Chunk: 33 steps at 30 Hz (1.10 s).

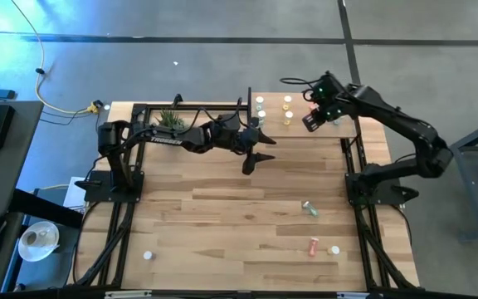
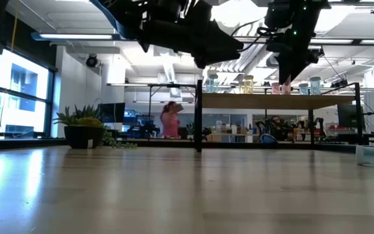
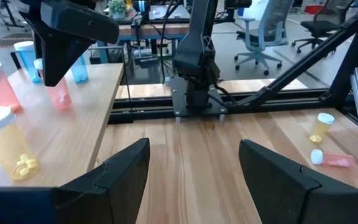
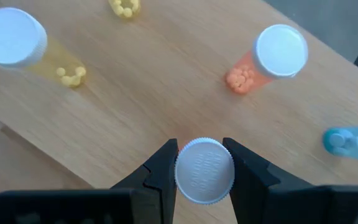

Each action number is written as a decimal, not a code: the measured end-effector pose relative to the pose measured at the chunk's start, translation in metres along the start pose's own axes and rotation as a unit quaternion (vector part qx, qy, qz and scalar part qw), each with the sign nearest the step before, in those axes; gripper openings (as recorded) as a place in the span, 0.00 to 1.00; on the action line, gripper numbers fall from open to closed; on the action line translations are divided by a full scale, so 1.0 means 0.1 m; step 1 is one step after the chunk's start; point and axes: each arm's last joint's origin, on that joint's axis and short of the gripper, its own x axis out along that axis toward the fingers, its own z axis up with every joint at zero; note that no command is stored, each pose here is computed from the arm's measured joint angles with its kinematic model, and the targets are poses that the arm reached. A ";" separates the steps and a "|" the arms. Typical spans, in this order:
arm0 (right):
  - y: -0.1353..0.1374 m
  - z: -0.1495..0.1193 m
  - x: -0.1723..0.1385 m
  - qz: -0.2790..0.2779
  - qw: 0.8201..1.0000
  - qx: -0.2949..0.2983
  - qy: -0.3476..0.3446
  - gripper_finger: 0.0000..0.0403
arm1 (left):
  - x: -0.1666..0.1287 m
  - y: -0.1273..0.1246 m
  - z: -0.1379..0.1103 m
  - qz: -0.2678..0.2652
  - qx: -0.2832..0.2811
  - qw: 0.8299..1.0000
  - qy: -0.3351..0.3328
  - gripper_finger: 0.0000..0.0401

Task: Pick and place medicine bottles onto shelf by color
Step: Put the pink pill bottle aligned with the other pink pill bottle on the shelf, then put the blue pill bottle aligned with the other blue pill bottles on the shelf

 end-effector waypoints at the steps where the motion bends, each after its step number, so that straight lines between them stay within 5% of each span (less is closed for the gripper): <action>1: 0.00 0.00 0.01 0.000 1.000 0.000 0.002 0.25 | 0.00 0.00 0.00 0.000 0.000 1.000 0.001 0.60; 13: 0.01 0.02 0.06 -0.002 1.000 -0.001 0.007 0.25 | 0.00 -0.01 -0.01 -0.002 -0.002 1.000 0.003 0.60; 33: 0.00 0.10 -0.09 -0.010 1.000 0.000 -0.006 0.40 | 0.00 -0.01 -0.05 0.018 -0.004 0.999 0.026 0.60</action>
